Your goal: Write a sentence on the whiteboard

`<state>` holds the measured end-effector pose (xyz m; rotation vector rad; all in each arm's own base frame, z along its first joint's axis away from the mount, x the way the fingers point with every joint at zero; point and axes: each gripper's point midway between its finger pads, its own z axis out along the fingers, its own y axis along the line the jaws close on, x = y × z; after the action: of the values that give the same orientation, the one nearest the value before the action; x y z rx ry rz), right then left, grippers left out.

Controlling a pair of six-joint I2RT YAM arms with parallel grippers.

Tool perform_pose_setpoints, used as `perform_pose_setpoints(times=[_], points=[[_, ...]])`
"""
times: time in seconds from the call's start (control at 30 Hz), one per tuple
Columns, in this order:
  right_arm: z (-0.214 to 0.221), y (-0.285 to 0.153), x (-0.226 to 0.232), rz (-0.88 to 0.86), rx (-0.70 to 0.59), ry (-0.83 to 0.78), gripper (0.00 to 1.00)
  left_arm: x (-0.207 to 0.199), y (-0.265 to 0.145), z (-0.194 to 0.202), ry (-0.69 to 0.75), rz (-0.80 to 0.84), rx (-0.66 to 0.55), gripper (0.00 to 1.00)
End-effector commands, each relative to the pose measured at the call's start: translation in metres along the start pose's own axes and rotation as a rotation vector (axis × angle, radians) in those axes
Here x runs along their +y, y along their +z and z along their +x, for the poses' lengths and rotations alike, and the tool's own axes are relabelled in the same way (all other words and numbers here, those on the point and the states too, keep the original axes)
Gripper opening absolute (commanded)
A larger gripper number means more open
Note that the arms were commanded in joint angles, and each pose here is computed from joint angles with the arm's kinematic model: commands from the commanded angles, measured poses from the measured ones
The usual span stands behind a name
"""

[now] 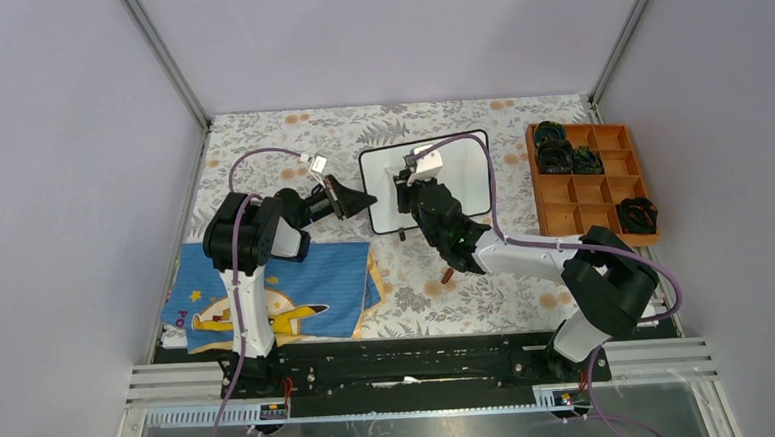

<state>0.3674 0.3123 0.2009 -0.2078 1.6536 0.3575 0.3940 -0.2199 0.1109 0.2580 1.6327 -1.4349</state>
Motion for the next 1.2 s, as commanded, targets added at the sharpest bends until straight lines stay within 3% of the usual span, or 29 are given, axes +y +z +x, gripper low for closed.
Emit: perform_pose_setpoints(times=[0.0,0.33,0.73,1.17], points=[[-0.009,-0.004,-0.003,0.025,-0.028,0.015,0.0,-0.002,-0.003,-0.008,0.064,0.016,-0.033,0.0],[0.0,-0.014,-0.011,0.04,-0.009,0.015,0.0,-0.002,-0.003,-0.009,0.064,0.016,-0.034,0.0],[-0.047,-0.019,-0.006,0.017,-0.115,0.076,0.0,-0.001,-0.003,-0.009,0.065,0.014,-0.035,0.0],[-0.046,-0.002,-0.014,0.054,-0.101,0.073,0.0,-0.001,-0.004,-0.007,0.064,0.014,-0.031,0.0]])
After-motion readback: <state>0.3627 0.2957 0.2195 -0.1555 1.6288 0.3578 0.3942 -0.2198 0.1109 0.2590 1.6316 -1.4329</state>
